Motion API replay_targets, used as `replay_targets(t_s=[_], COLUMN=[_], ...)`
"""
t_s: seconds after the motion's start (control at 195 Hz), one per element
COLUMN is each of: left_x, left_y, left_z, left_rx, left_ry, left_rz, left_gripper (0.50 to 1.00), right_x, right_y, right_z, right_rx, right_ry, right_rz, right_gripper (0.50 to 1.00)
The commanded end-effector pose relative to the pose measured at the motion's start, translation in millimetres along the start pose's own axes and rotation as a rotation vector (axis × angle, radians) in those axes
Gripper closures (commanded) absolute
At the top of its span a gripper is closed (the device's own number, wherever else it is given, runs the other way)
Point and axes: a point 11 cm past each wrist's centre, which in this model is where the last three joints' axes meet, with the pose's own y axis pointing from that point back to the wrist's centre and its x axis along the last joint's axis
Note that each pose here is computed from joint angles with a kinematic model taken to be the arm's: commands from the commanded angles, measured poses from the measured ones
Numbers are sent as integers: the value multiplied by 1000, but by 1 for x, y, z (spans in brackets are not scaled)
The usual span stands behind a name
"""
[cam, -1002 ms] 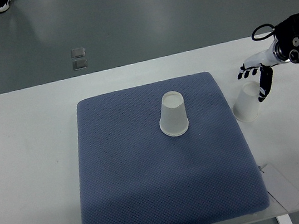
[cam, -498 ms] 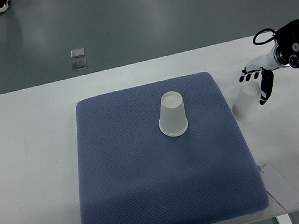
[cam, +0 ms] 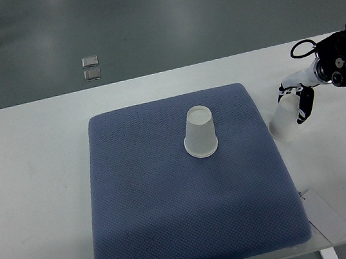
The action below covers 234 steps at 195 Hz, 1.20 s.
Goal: Stack paper cups
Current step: 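Lower the right hand and close its fingers around the white cup, then lift the held cup up off the table with the right hand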
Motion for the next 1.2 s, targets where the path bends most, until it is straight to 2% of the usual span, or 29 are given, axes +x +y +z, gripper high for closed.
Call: replay_targets(t_s=[0.0,0.036,0.118,0.385,0.509,0.647,0.74,0.878,1.022,1.197], left_x=[0,0,0,0,0,0,0,0,-1,-3], left_y=[0,0,0,0,0,0,0,0,0,0], left_z=[0,0,0,0,0,0,0,0,0,0], left_rx=[0,0,0,0,0,0,0,0,0,1], left_ry=[0,-2,-2,0,-2,-2,-2,-3,-3,-3], left_rz=[0,-1,-1,0,0,-1,-1,-1,-3,-7], left_gripper=[500,500,500,500,500,500,500,500,500,500], right_x=[1,1,3,8,30,61,95,125,165,185], right_y=[0,0,0,6,21,61,102,154,209,246], right_z=[2,2,3,7,6,5,6,10,2,-8], right_rx=[-6,-6,-8,-12,-8,8,-16,-42,-41,-34], right_ry=[0,1,0,-14,-8,9,33,59,76,100], right_rz=[4,5,7,7,30,29,47,61,196,284], right_gripper=[875,893,901,899,895,893,889,885,877,877])
